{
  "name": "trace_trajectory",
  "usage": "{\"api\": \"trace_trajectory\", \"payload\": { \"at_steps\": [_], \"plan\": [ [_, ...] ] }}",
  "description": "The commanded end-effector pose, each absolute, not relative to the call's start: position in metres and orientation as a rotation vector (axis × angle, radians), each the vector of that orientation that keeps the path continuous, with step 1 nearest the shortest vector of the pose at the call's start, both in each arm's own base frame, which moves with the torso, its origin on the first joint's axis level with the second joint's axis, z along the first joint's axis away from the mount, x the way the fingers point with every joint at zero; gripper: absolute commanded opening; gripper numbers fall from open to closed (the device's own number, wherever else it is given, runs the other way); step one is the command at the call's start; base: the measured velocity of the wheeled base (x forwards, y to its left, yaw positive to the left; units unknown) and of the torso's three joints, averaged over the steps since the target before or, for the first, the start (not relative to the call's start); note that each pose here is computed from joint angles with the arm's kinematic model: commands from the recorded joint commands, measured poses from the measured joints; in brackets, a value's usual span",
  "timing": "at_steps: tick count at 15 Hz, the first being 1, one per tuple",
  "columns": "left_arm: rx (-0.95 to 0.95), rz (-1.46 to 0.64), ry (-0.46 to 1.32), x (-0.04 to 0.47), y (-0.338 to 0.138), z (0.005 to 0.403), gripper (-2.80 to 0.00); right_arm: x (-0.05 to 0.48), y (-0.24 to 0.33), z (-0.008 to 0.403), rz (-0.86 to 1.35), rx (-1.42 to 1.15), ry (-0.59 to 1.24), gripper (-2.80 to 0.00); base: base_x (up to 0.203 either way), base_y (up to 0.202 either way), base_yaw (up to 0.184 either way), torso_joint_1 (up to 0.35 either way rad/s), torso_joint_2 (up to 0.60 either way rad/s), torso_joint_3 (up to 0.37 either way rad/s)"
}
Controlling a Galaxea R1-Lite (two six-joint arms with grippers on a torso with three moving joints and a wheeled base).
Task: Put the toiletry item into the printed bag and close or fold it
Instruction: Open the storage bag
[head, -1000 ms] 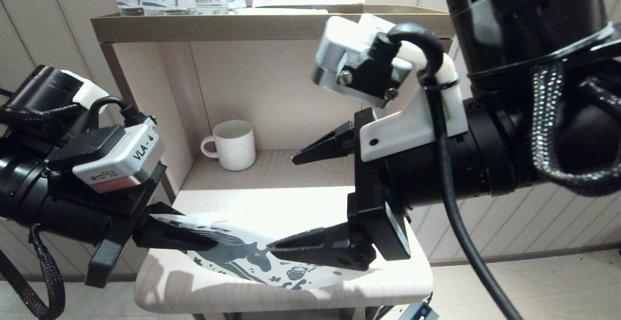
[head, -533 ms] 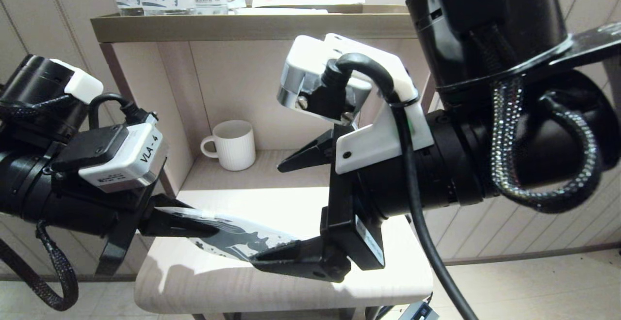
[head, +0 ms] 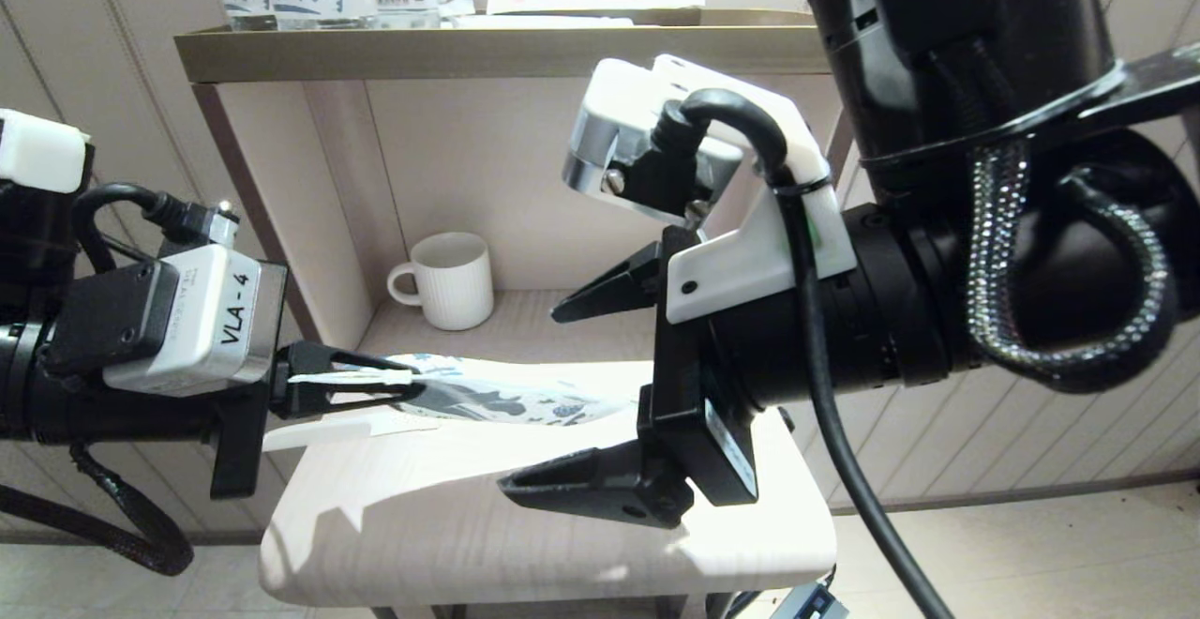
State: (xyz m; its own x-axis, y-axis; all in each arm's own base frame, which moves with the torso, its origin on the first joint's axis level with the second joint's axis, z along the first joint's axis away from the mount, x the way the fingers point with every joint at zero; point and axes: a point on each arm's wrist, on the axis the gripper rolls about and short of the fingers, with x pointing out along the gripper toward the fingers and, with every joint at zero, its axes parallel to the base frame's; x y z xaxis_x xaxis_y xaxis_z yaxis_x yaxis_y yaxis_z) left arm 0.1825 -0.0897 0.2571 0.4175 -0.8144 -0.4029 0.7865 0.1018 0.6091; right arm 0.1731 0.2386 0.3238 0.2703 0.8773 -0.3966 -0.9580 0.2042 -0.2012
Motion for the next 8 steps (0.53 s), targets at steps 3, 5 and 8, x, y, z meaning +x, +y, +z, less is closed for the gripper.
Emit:
{"api": "trace_trajectory", "payload": {
  "at_steps": [3, 5, 8],
  "plan": [
    [0.885, -1.178, -0.023, 0.1833, -0.0917, 0.2538, -2.8, 0.1724, 0.2397, 0.3239, 1.301, -0.458, 0.203, 0.0, 0.0, 0.0, 0.0, 0.0, 0.0, 0.0],
    [0.885, -1.179, -0.021, 0.1838, -0.0919, 0.2533, -2.8, 0.1718, 0.2391, 0.3249, 1.3, -0.458, 0.199, 0.0, 0.0, 0.0, 0.0, 0.0, 0.0, 0.0],
    [0.887, -1.176, -0.029, 0.1836, -0.0921, 0.2548, -2.8, 0.1709, 0.2379, 0.3267, 1.299, -0.456, 0.193, 0.0, 0.0, 0.0, 0.0, 0.0, 0.0, 0.0]
  ]
}}
